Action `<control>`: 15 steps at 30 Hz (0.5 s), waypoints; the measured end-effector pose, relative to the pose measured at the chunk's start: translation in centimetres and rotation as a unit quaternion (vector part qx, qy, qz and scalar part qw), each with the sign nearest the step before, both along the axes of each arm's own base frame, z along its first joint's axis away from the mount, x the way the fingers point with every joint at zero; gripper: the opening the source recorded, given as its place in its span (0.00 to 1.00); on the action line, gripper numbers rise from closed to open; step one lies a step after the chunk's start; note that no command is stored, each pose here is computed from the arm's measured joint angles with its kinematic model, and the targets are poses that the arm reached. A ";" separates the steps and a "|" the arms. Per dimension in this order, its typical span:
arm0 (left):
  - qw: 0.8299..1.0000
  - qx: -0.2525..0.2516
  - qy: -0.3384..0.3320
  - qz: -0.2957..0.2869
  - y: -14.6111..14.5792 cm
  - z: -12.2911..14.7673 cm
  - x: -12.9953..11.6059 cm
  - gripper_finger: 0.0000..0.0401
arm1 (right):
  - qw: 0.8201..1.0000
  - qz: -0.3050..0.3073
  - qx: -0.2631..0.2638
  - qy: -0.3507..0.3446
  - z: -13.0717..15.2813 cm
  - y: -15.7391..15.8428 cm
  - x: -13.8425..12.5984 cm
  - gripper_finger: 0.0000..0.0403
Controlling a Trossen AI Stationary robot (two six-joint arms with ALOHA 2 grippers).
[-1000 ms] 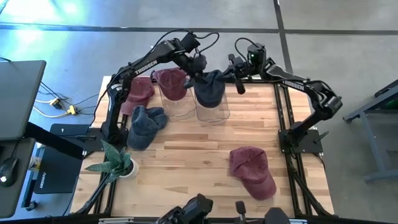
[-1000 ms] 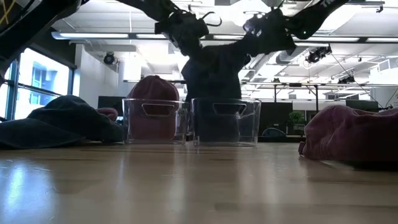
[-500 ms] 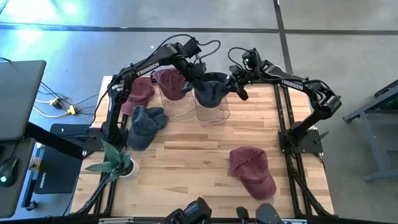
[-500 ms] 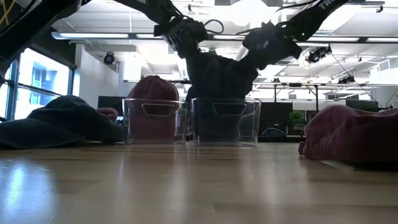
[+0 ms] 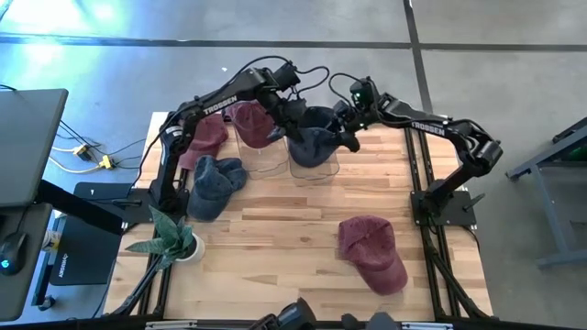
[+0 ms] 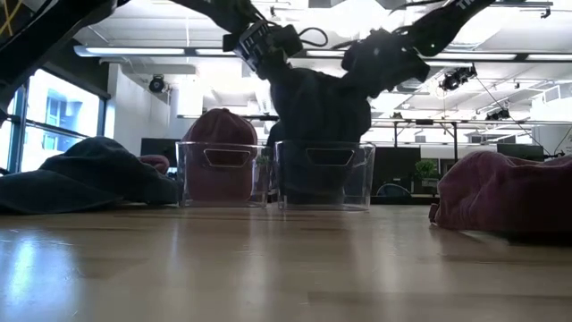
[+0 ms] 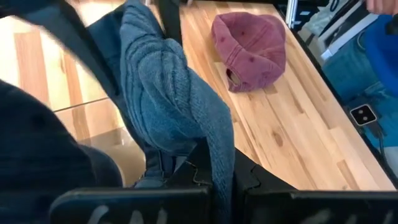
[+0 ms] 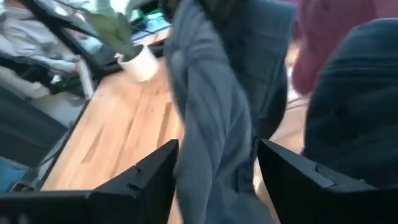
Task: Pick & Place hat
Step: Put the right blue cap into the right bin
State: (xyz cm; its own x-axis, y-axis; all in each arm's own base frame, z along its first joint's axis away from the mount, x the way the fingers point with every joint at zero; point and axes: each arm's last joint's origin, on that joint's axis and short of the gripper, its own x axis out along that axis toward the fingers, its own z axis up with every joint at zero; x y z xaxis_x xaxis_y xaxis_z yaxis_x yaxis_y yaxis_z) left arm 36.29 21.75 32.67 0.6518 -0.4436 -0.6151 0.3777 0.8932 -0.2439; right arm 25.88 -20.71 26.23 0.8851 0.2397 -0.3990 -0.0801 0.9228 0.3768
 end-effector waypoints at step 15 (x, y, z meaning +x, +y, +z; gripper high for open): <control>0.998 -0.035 0.039 0.031 -1.1 -0.1 0.6 0.04 | 0.984 0.110 0.135 -0.031 0.6 2.4 1.4 0.03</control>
